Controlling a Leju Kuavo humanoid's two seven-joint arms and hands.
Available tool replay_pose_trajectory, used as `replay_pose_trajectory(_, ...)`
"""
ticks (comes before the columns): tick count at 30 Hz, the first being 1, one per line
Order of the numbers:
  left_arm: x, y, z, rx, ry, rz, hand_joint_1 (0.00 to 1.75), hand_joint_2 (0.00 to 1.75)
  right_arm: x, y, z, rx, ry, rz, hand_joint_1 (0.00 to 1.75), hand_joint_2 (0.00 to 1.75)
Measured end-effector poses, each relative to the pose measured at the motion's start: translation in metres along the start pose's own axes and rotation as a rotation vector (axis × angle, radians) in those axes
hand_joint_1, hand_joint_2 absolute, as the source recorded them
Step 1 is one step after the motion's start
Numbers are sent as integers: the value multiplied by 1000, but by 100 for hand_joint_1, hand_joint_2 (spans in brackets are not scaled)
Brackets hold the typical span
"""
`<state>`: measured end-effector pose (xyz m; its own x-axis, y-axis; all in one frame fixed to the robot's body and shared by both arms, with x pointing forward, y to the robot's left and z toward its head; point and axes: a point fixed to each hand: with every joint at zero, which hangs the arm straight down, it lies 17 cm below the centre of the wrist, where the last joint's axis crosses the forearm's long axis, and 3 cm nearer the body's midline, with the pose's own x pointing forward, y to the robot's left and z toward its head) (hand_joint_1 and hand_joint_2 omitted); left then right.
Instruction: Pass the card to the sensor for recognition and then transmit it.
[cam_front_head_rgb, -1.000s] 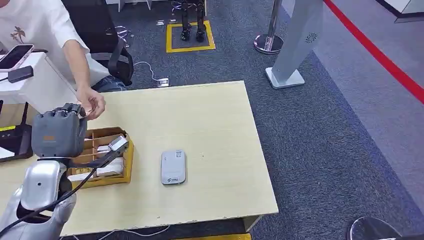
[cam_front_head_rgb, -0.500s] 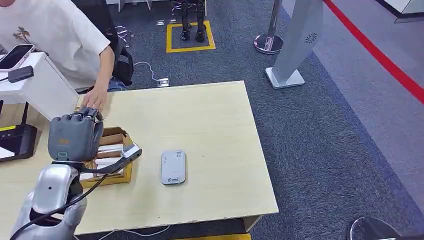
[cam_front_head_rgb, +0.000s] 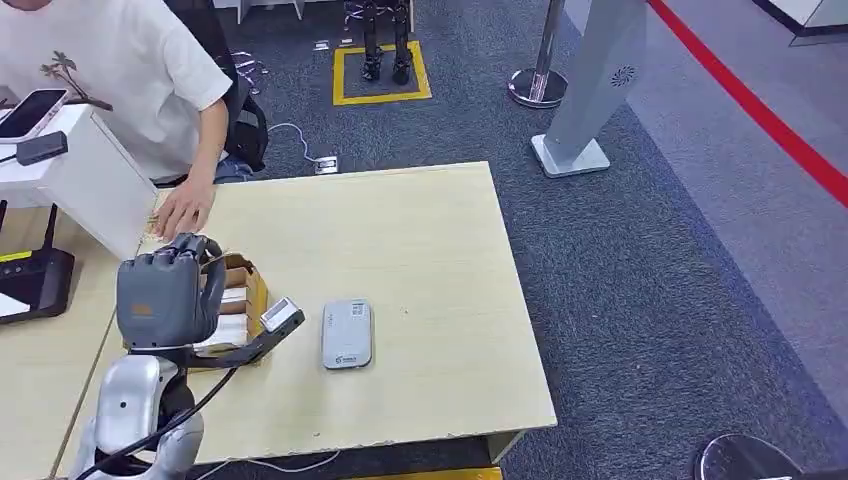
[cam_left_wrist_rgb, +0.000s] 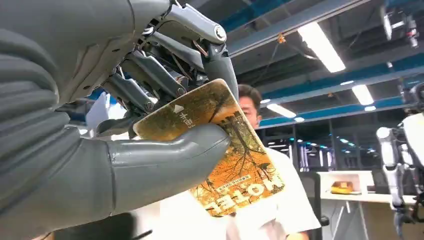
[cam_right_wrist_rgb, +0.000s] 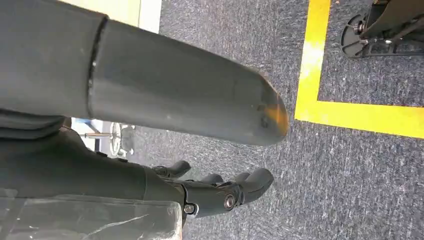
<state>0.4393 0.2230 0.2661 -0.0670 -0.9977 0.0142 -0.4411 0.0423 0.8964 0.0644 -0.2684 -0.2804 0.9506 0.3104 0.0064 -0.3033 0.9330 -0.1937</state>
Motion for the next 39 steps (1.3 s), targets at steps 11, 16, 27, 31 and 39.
replay_pose_trajectory(11,34,-23,10,-38,-54,62,175,175,-2,0,0,-1,1,48,0,0)
replay_pose_trajectory(16,52,-31,0,-56,-74,97,175,175,-2,1,0,2,2,71,0,0)
replay_pose_trajectory(27,104,-58,-12,-126,-159,172,175,175,1,-1,0,-4,-19,103,0,0)
replay_pose_trajectory(31,137,-75,-6,-177,-195,242,175,175,2,-1,0,-5,-19,108,0,0)
replay_pose_trajectory(39,194,-113,18,-306,-282,329,175,175,3,-1,0,-5,-20,109,0,0)
